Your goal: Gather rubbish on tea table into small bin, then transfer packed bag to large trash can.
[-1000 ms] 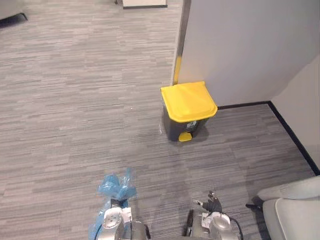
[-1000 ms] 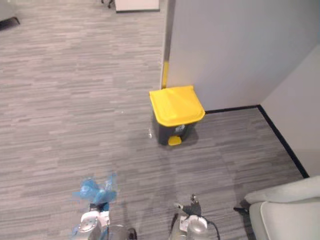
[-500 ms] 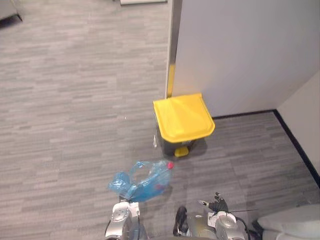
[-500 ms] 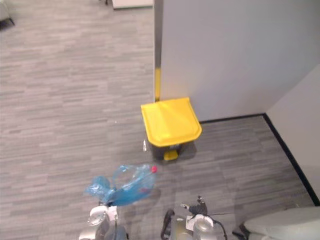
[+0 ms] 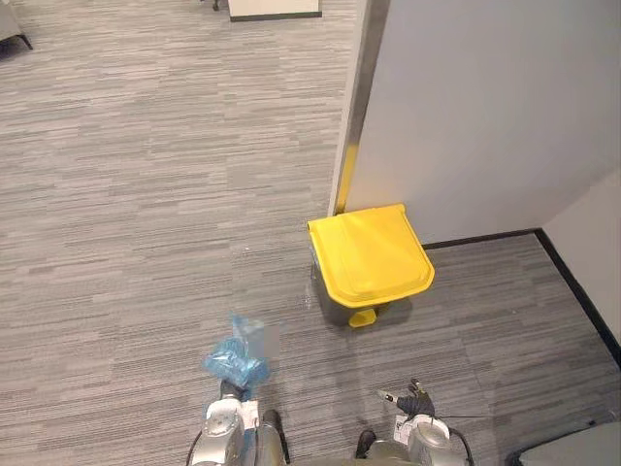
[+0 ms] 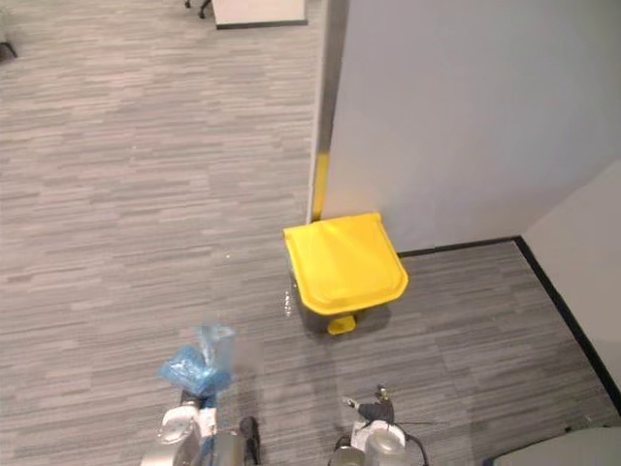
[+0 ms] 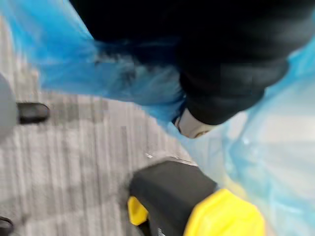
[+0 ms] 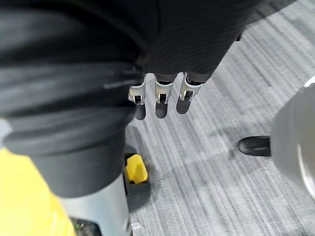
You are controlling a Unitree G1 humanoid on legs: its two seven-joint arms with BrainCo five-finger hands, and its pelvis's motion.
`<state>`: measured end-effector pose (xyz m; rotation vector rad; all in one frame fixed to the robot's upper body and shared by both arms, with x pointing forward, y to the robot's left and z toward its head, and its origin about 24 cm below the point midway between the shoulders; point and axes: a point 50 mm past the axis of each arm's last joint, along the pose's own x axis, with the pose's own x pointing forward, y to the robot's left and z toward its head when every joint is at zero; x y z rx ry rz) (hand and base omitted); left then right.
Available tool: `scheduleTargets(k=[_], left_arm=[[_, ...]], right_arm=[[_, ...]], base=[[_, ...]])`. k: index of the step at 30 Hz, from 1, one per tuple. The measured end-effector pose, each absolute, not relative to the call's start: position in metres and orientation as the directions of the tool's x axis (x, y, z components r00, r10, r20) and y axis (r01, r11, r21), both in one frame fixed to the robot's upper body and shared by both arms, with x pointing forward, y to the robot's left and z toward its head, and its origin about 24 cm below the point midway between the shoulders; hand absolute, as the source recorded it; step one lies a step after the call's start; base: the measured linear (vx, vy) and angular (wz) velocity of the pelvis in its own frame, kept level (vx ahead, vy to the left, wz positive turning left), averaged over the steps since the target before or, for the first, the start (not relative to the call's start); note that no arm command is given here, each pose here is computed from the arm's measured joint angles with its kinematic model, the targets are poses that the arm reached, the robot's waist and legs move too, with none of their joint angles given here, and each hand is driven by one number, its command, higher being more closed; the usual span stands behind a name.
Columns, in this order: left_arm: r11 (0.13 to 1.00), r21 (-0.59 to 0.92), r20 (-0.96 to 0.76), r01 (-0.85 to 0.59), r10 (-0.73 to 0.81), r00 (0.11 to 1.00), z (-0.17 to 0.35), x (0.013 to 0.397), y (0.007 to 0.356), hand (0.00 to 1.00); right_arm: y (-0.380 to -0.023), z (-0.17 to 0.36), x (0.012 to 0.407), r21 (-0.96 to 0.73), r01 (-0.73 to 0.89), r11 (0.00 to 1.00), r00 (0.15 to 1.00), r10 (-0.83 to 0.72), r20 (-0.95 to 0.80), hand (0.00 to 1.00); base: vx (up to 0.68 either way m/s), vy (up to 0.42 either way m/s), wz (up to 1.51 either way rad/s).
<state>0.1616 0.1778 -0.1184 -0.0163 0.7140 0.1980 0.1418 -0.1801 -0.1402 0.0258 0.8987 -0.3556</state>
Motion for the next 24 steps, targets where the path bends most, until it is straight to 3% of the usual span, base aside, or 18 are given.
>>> scheduleTargets(k=[8,12,24], left_arm=[[0.976,0.054,-0.673,-0.210,0.191,0.714,-0.123,0.149,0.179,1.00],[0.978,0.057,-0.645,-0.203,0.191,0.740,-0.117,0.164,0.182,1.00],[0.990,-0.007,-0.563,-0.139,0.111,0.819,-0.098,0.204,0.150,1.00]], right_arm=[[-0.190,-0.140,0.136,-0.154,0.302,0.941,0.563,-0.306,-0.768,0.00],[-0.193,-0.135,0.145,-0.149,0.323,0.935,0.588,-0.321,-0.742,0.00],[-0.226,-0.121,0.160,-0.178,0.411,0.894,0.602,-0.413,-0.683,0.00]], base=[[0.03,0.059,-0.03],[0.15,-0.063,0.41],[0.36,-0.289,0.48]])
